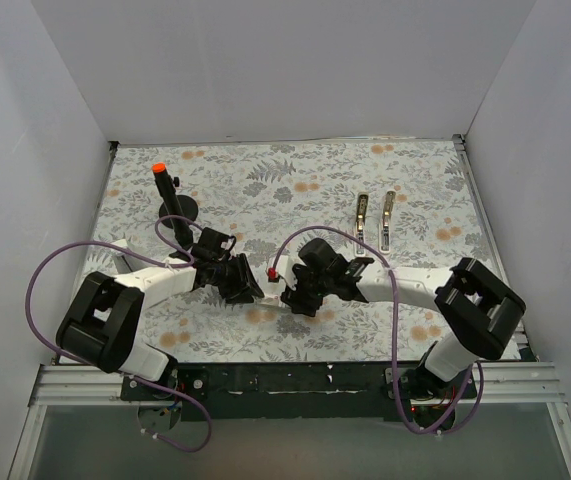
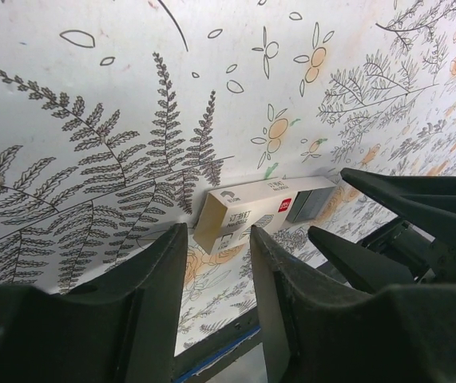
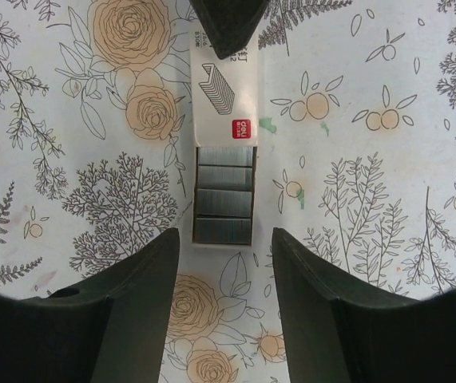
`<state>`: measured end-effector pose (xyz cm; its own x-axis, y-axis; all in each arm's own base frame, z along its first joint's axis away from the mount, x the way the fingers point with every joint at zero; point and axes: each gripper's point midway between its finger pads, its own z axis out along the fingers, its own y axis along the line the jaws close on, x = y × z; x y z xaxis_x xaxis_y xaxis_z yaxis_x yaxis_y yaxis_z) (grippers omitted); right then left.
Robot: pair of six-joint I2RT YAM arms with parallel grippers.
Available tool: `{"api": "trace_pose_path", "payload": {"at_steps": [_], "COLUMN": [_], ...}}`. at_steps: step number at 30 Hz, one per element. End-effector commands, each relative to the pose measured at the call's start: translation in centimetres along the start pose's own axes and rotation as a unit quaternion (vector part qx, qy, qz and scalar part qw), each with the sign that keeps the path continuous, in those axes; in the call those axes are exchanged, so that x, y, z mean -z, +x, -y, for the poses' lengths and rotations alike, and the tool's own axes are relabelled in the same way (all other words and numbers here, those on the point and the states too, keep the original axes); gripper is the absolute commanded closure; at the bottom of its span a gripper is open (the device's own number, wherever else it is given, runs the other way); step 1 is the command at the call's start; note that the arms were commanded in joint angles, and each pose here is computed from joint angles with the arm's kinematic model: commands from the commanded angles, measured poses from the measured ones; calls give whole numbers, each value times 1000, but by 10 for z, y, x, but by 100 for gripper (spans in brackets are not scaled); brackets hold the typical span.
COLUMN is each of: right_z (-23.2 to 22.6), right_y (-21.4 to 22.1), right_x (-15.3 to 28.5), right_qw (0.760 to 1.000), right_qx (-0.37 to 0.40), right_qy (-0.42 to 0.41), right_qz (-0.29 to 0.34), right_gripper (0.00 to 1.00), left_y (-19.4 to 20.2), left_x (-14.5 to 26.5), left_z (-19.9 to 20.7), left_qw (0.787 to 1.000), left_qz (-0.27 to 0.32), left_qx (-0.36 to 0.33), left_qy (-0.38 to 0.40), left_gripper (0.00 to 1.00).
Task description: Unload the staples from the stapler
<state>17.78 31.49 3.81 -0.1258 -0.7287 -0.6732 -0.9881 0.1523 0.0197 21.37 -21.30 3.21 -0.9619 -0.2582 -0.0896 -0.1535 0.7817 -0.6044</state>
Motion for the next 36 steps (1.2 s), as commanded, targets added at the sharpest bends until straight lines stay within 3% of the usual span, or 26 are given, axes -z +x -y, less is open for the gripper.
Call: {"api": "trace_pose_path", "payload": {"at_steps": [1, 13, 19, 36], "right_z": [0, 4, 3, 0], "right_y": [-9, 0, -12, -26], "right_x": [-9, -21, -21, -25], "right_qw": [1000, 1000, 999, 997], "right_qx": [20, 29, 43, 62], "right_qy": [-12, -2, 3, -7], "right_qz": [21, 0, 29, 44], "right_gripper": [43, 50, 57, 60], "left_y": [-4, -3, -1, 5], "left_x": [0, -1, -1, 0], "left_z": [7, 11, 12, 13], "left_qw": [1000, 1000, 999, 999], "left_qz": [3, -2, -5, -15], "left_qx": [-13, -17, -16, -11], "left_qy": [11, 26, 30, 38], "left_gripper": [64, 68, 69, 71]}}
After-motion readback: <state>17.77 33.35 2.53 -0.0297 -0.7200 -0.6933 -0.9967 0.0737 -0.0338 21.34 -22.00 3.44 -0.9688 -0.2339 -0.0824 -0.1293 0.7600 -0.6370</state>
